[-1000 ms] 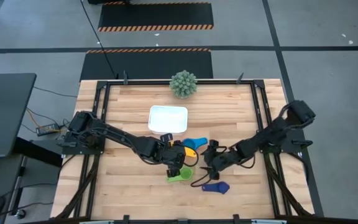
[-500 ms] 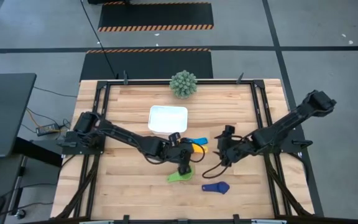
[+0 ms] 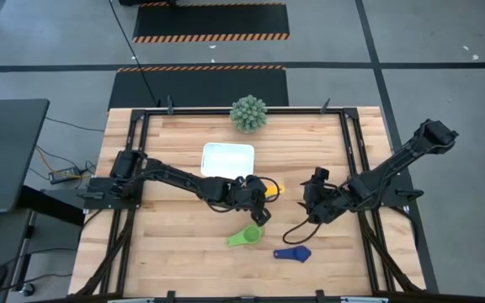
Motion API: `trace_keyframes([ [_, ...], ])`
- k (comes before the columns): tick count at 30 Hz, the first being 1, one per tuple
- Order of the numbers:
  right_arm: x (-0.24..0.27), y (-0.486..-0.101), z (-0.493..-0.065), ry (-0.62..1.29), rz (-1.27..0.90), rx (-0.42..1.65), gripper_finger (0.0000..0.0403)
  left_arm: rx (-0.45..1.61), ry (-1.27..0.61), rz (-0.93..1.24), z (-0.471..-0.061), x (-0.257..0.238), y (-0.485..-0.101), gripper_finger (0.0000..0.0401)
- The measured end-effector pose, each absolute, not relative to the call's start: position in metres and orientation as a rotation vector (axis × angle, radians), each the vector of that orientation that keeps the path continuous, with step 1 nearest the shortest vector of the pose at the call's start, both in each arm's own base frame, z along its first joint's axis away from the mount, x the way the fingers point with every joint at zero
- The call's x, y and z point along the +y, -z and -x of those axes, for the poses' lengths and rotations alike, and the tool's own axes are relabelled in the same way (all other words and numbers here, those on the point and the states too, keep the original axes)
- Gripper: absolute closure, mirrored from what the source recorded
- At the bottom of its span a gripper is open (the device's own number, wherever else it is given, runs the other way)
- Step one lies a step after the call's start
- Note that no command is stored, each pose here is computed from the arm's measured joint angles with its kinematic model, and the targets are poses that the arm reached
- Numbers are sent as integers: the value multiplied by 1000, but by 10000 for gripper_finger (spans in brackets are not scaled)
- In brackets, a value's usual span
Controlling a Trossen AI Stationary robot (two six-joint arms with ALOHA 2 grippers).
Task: Nest measuring cups in basket
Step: Stack the yellow nesting cup on the blue nesting cup
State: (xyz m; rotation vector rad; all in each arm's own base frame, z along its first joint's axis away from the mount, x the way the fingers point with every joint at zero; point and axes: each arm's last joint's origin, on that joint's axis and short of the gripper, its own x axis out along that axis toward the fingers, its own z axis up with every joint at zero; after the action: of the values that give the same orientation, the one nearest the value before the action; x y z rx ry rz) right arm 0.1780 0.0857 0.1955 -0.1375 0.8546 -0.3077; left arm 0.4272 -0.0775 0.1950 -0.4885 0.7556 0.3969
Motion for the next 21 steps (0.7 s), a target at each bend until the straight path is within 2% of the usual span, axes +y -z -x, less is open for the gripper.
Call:
trace_keyframes([
  [10,91,-195,-177,298,140,835,92,764,-409,511,-428,-78,-191,369],
  [18,94,-196,-177,290,136,817,92,745,-432,522,-428,-77,-192,313],
  [21,94,-193,-178,274,147,802,92,768,-381,498,-427,-78,-195,296],
])
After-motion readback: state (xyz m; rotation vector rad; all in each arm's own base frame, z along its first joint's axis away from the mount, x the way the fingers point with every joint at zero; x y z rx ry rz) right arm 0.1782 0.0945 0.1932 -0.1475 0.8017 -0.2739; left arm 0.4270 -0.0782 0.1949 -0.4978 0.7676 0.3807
